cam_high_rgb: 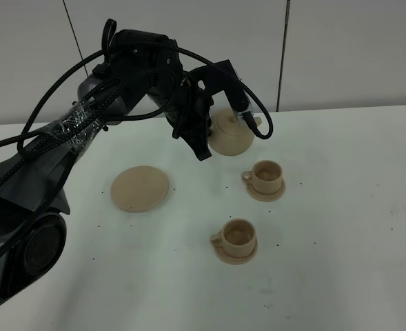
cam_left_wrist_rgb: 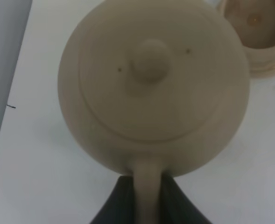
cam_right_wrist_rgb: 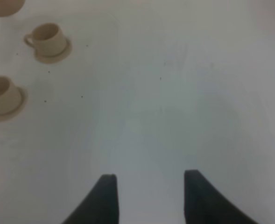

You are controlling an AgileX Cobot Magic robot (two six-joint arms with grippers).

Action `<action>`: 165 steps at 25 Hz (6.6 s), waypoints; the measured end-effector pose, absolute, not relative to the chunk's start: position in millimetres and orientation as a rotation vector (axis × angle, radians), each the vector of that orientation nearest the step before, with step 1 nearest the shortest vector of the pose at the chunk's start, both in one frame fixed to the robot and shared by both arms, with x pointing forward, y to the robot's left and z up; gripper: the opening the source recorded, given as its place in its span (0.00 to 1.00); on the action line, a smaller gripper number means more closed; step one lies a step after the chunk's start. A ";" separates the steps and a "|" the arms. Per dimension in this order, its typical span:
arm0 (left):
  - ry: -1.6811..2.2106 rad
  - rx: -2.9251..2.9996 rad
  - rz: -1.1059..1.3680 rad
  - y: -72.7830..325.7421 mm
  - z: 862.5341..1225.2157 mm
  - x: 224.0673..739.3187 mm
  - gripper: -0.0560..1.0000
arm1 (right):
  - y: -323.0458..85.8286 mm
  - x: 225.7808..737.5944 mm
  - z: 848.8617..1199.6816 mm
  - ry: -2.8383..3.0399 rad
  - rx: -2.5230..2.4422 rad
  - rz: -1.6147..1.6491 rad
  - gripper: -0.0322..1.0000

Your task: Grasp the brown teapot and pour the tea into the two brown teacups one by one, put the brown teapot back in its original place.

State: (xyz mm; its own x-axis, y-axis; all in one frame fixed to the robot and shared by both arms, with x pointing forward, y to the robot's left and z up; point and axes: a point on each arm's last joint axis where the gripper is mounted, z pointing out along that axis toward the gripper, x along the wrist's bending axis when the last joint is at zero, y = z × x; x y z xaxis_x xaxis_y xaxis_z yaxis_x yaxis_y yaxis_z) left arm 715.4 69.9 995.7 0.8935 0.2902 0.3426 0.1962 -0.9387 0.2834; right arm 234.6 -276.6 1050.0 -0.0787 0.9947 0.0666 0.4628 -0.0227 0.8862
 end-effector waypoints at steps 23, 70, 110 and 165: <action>0.310 2.815 0.595 68.2 996.6 716.5 0.21 | -276.6 234.6 1050.0 1.608 1.548 1.048 0.35; 0.049 2.880 0.740 60.2 998.8 716.1 0.21 | -276.6 234.6 1050.0 1.608 1.548 1.048 0.35; -0.094 2.860 0.749 51.5 990.2 716.9 0.21 | -276.6 234.6 1050.0 1.608 1.548 1.048 0.35; -0.218 2.916 0.766 58.3 1007.3 711.0 0.21 | -276.6 234.6 1050.0 1.608 1.548 1.048 0.35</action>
